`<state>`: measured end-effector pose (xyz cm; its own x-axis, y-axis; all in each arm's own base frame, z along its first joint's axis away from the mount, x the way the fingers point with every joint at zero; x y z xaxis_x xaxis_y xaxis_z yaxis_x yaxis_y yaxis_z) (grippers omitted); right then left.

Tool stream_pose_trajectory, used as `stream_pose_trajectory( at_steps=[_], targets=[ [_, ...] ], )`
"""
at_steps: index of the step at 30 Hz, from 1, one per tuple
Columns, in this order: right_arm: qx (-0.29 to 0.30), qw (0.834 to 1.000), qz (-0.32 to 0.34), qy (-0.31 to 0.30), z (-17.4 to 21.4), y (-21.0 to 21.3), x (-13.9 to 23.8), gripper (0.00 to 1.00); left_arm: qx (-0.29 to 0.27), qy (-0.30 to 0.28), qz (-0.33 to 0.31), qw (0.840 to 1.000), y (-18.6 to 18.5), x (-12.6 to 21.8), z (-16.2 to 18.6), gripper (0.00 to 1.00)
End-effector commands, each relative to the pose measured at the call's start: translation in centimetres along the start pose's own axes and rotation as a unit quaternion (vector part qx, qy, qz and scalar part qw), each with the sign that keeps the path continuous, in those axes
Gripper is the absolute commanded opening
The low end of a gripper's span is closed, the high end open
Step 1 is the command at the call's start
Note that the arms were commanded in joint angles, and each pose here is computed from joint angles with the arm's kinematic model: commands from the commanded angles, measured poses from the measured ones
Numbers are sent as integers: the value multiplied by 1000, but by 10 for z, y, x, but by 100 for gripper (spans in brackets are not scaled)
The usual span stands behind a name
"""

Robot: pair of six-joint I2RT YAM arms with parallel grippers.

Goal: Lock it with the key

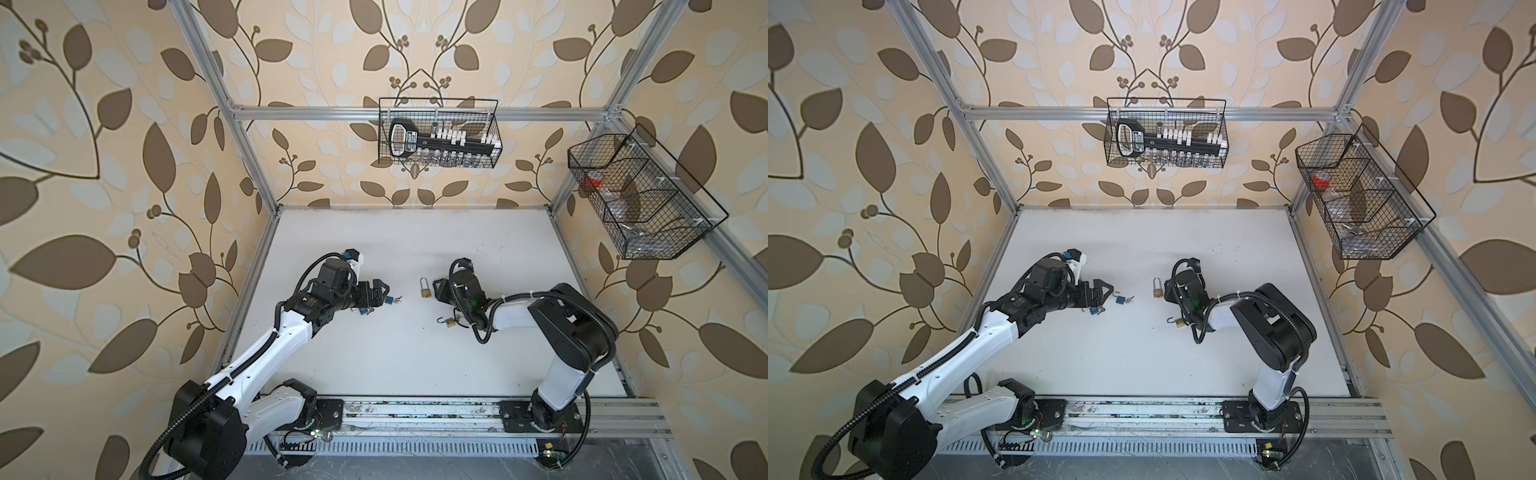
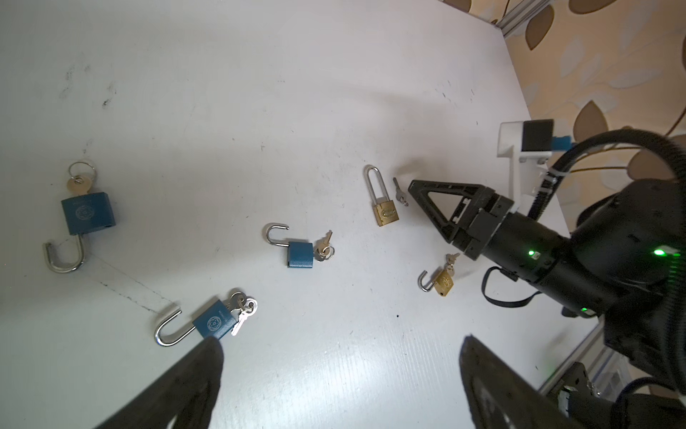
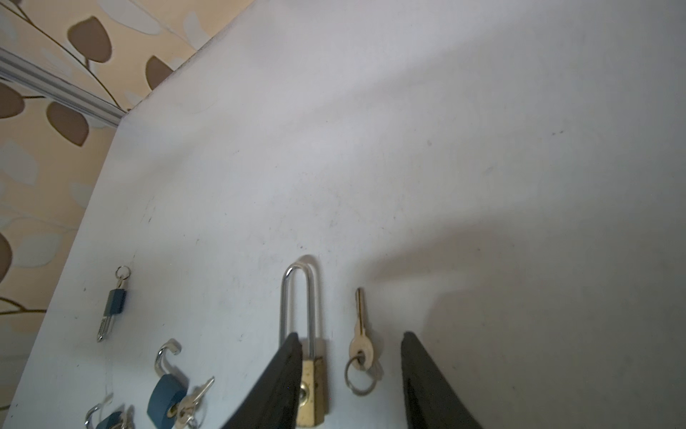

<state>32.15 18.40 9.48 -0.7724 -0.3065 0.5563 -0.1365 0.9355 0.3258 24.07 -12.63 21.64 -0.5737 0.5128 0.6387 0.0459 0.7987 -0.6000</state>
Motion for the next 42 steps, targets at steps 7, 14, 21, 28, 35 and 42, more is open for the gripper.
stream_pose_trajectory(
  at_steps=[7,14,21,28,35,42],
  targets=[
    [155,985,-21,70,6,-2,55,36,-111,51,34,992,-42,-15,26,99],
    [205,956,-119,171,17,1,72,36,-123,95,94,983,-61,-42,61,97],
    [171,953,-120,222,17,-11,52,45,-119,92,116,982,-65,-45,64,96],
    [165,946,-128,248,23,-10,36,47,-130,111,126,977,-67,-47,69,96],
    [151,943,-97,280,37,-20,41,47,-130,102,115,980,-63,-48,70,96],
    [127,942,-90,298,51,-27,59,48,-134,99,106,980,-60,-48,71,96]
  ],
)
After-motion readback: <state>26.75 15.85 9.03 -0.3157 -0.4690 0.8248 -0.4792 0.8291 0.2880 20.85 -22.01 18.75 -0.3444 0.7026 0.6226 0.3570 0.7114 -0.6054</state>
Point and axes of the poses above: each gripper's point midway between its finger pads, its own x axis back along the fingers, its own y axis along the line the jaws close on, z = x × y, the point moved 8 cm from there along x, back along the fingers, and after that the axes turned 13 degrees about x, right-handed, at the moved point
